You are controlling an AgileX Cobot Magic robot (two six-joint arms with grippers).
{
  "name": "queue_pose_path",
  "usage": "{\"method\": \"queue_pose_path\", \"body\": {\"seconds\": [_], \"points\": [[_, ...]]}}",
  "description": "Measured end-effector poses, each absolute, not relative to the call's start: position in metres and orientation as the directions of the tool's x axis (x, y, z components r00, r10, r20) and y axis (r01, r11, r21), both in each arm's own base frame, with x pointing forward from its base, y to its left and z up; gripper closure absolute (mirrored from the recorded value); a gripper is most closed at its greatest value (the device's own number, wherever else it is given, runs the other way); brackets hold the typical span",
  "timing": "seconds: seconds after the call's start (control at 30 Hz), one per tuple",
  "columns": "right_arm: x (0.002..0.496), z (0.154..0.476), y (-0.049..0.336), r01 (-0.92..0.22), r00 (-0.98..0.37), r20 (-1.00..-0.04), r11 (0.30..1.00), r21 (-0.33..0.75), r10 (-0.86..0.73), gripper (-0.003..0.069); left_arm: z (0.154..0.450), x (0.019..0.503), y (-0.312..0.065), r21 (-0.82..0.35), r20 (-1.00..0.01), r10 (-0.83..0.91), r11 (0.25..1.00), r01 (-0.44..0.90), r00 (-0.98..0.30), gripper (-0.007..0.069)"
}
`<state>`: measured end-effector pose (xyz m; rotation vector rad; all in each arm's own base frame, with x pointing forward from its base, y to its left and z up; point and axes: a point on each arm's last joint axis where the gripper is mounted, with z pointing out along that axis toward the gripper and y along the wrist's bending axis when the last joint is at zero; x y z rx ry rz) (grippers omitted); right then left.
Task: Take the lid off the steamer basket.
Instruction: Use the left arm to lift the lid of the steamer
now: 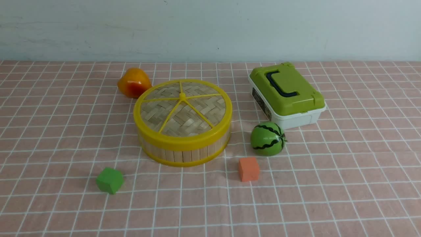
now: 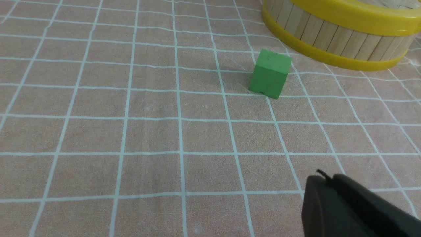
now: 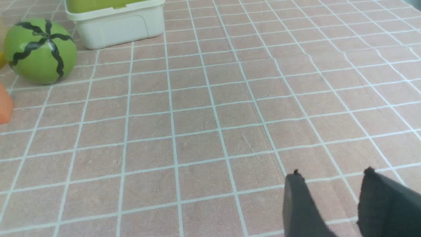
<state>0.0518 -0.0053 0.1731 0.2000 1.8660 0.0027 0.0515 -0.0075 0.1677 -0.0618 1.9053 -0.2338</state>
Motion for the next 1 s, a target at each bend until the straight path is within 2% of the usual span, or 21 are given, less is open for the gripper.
{"method": "queue_pose_path", "body": {"seconds": [1.0], "points": [[0.0518, 0.1731, -0.0053, 0.136, -0.286, -0.948, 0.985, 0.103, 0.139, 0.0418, 0.1677, 0.0515, -0.0075, -0.192, -0.927, -0.157, 0.979, 0.071, -0.341, 0.0589]]}}
